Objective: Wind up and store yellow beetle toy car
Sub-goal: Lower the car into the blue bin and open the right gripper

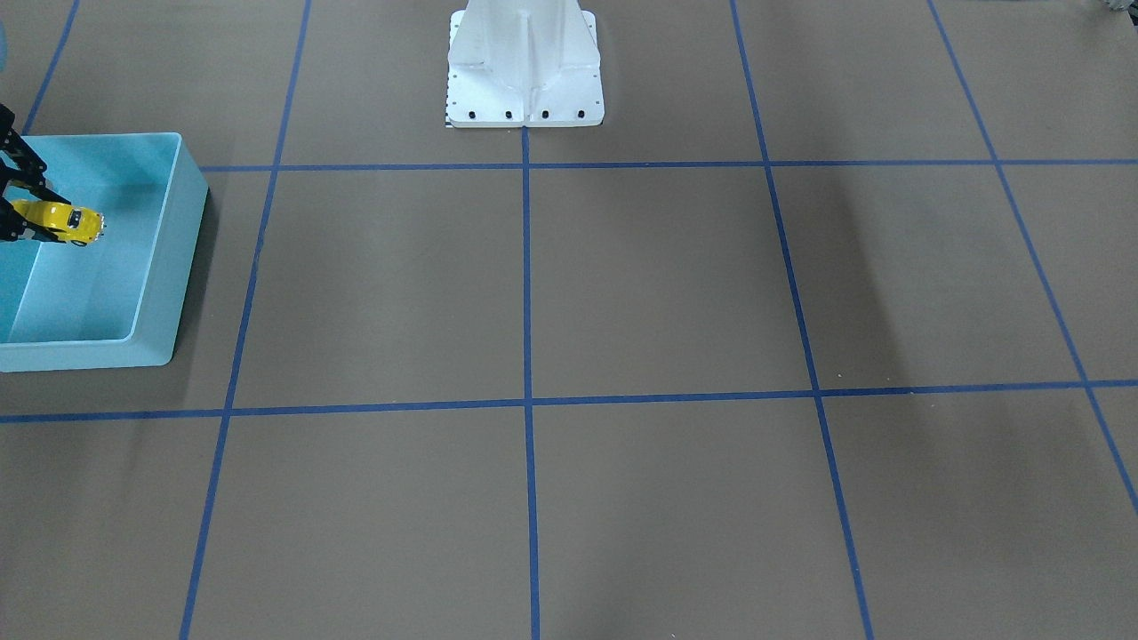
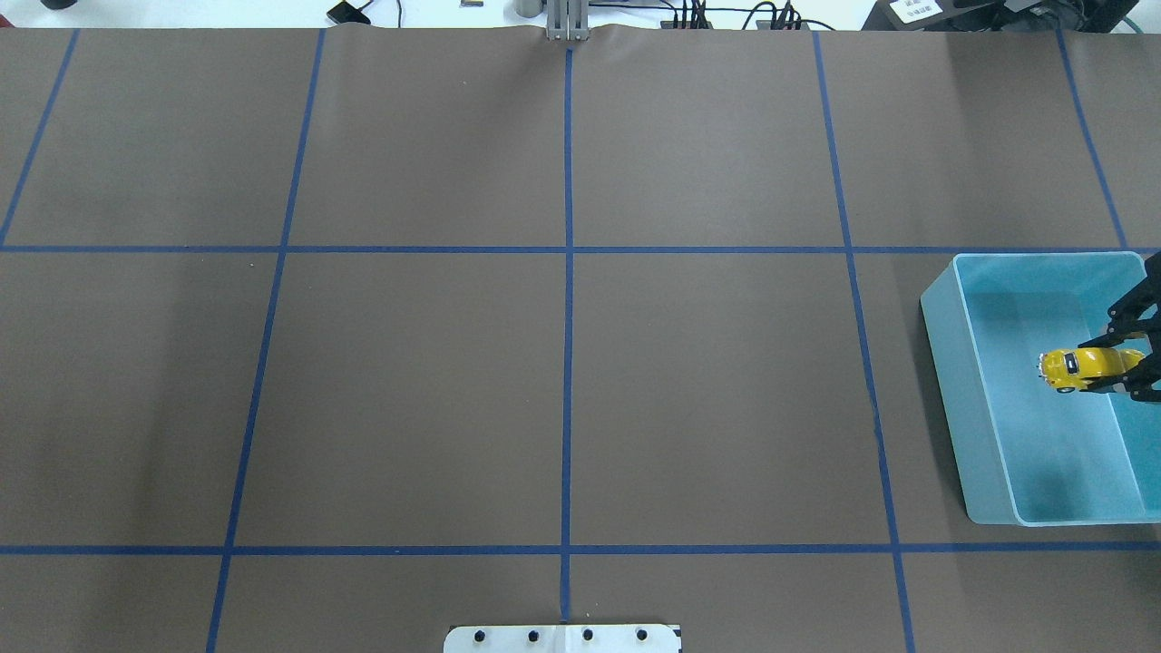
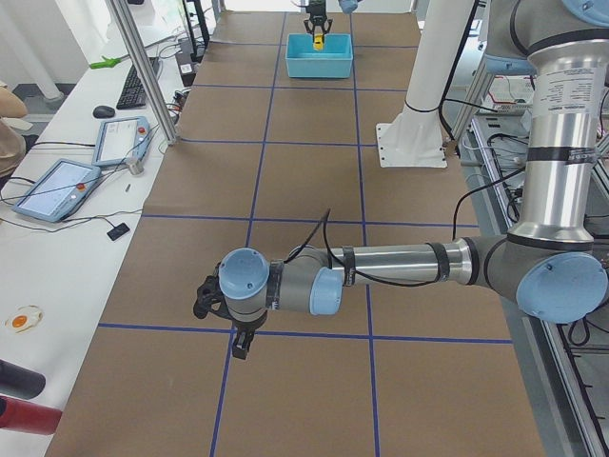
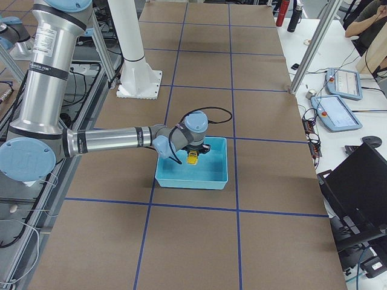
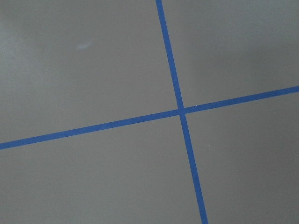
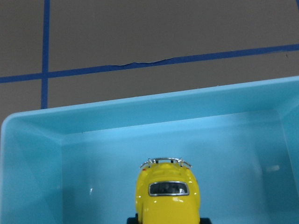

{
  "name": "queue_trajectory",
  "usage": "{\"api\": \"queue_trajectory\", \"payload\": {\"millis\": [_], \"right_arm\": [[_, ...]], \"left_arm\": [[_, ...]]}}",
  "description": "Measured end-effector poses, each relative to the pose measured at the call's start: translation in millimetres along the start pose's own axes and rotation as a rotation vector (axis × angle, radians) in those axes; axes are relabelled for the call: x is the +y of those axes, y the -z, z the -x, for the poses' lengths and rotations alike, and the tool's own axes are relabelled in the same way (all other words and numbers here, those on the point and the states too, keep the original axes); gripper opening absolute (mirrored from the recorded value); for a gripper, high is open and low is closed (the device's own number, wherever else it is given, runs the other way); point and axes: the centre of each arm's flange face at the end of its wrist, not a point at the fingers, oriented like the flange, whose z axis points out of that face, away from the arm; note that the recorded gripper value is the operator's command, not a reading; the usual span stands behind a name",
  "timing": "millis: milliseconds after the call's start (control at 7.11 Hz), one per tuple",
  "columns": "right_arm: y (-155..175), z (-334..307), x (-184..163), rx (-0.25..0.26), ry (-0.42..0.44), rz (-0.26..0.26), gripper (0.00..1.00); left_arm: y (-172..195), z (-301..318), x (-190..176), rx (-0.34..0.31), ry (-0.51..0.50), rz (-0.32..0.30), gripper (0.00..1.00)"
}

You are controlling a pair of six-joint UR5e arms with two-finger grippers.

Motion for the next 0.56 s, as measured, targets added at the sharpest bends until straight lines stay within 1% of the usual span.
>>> {"api": "queue_trajectory", "payload": {"millis": [281,563], "right_arm": [[-18,-12,11,-0.013,-0.007,0.007,0.00],[-35,-18,2,-0.035,0.016,0.006,0.00]], "left_arm": [[0,0,0,0.000,0.000,0.000,0.99],[0,0,0,0.000,0.001,0.000,0.99]]}}
